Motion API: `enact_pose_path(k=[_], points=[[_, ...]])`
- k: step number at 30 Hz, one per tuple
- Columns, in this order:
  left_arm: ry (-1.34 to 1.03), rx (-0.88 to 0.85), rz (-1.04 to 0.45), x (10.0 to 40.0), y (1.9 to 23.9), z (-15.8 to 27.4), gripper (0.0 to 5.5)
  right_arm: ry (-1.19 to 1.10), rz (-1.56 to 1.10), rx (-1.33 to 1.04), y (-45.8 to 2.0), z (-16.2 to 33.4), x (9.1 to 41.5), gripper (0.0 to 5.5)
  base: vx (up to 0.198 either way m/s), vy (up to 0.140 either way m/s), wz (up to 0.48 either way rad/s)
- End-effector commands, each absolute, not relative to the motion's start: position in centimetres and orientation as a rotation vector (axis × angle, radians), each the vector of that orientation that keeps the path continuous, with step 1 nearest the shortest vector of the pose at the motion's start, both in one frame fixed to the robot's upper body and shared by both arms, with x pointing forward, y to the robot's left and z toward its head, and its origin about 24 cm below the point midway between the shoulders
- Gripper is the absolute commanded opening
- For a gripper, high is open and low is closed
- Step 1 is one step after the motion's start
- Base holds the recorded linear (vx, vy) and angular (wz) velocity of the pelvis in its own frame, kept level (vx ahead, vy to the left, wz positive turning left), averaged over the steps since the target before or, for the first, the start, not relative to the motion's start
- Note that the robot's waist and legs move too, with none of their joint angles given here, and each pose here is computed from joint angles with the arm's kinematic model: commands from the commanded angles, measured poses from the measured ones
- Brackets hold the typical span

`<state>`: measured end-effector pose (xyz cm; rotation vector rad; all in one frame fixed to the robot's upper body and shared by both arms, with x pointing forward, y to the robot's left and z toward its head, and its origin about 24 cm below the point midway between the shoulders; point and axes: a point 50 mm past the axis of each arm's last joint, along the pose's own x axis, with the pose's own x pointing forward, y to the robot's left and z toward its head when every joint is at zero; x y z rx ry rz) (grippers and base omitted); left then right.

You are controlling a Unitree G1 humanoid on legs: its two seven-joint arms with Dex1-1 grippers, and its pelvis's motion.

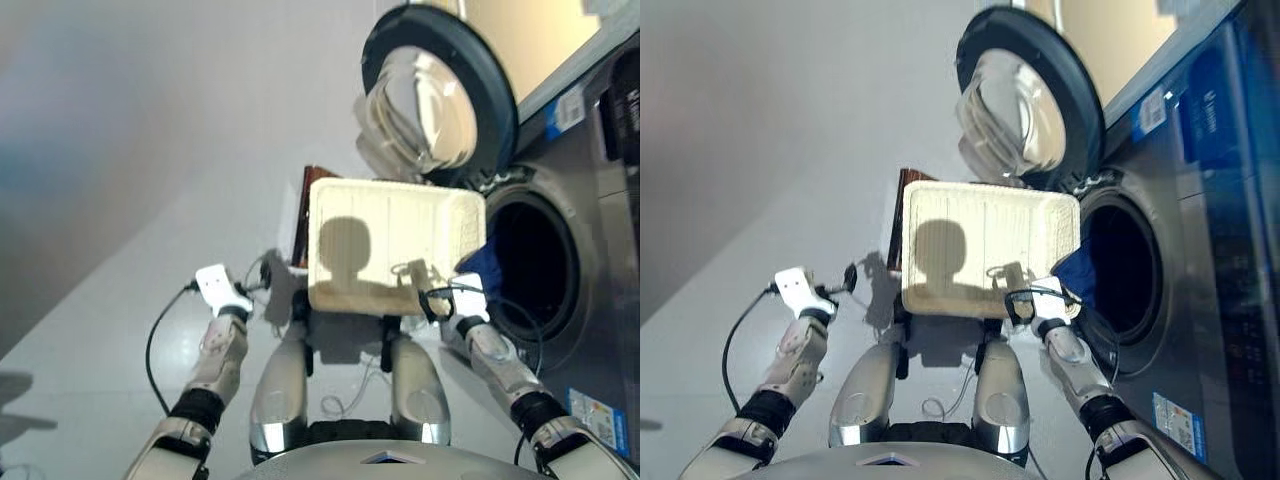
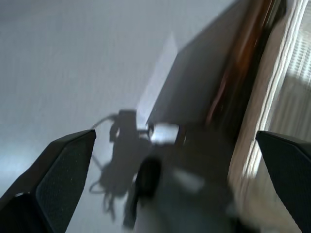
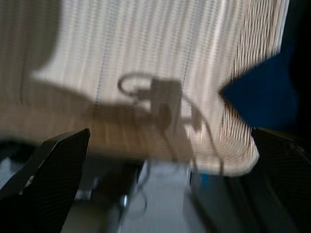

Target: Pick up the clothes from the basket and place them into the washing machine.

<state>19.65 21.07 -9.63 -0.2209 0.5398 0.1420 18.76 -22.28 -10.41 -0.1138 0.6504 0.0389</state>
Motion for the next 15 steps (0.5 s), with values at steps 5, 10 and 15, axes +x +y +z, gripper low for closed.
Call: enact_pose_path(k=[5,10,15], points=[[0.91,-0.083,0.177,12.8,23.0,-14.5,5.5,0.865,-0.21,0.127,-23.5,-13.9,12.9,5.5,0.158,0.045,-0.068],[1.001,-0.034,0.16,10.9,23.3,-15.2,5.5,1.024,-0.186,0.086,-23.7,-15.3,9.6,5.5,0.104,0.019,-0.127],[1.031,-0.121,0.209,10.0,23.0,-15.7,5.5,1.075,-0.212,0.11,-23.7,-15.8,8.5,5.5,0.061,-0.006,0.002]])
